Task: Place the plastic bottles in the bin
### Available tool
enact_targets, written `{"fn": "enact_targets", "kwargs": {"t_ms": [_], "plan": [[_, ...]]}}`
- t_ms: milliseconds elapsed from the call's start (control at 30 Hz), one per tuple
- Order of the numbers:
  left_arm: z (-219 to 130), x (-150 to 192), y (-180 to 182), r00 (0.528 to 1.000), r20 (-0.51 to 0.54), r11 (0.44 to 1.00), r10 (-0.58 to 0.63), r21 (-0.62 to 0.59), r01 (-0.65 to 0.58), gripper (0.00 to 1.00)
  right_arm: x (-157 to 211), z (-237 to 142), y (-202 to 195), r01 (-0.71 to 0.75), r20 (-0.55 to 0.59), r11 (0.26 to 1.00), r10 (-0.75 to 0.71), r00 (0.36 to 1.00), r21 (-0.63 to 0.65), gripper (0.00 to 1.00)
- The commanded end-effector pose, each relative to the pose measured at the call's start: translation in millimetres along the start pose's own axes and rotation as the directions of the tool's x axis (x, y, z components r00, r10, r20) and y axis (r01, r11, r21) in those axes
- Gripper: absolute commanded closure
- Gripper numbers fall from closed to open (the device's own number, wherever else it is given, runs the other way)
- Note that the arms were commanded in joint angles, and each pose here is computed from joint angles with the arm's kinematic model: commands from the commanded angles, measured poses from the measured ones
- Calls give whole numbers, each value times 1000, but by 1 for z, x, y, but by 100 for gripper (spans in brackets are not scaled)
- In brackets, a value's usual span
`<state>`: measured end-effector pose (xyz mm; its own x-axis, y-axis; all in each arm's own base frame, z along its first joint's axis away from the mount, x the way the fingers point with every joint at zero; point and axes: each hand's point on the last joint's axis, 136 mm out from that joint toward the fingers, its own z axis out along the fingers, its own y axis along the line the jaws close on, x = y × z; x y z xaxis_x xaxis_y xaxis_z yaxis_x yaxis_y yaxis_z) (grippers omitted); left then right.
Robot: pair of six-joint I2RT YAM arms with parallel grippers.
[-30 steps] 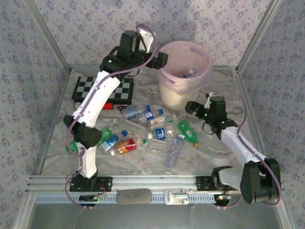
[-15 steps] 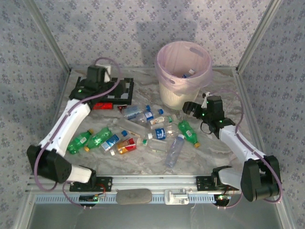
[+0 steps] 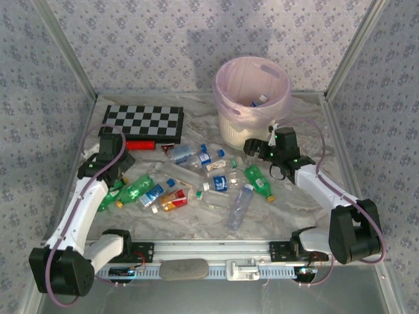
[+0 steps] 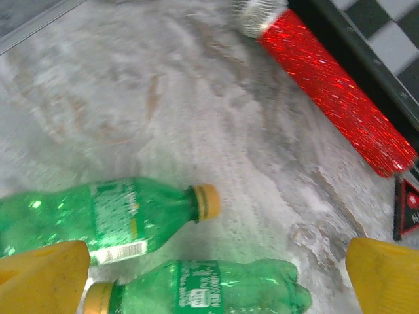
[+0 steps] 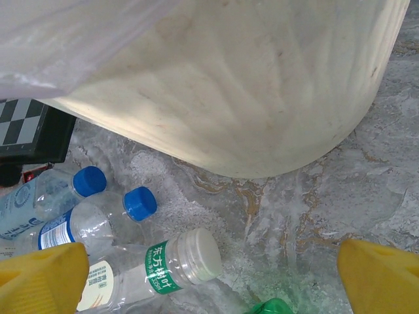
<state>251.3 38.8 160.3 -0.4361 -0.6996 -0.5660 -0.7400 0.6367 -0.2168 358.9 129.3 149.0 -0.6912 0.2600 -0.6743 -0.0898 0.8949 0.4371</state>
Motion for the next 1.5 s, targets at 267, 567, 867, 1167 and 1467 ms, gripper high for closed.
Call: {"fn": "enact_targets", "kwargs": {"t_ms": [267,567,867,1167,1467], "plan": [[15,34,73,872,32,854,-488,-186,485,0,-1,1,-2,27,-7,999,-27,1000,25,1],[46,41,74,810,35,787,-585,-216,578,0,1,1,-4,28,-13,999,-27,1000,33,1],[76,43,76,786,58,752,-616,-252,609,0,2,2,-5,24,-16,999,-24,1000,38,1],[100,40,77,783,85,741,-617,-273,614,0,7,3,-8,17,-27,999,-16,1000,46,1],[121,45,76,779,88,728,-621,-301,615,8,13,3,-13,15,-37,998,-13,999,62,1]]}}
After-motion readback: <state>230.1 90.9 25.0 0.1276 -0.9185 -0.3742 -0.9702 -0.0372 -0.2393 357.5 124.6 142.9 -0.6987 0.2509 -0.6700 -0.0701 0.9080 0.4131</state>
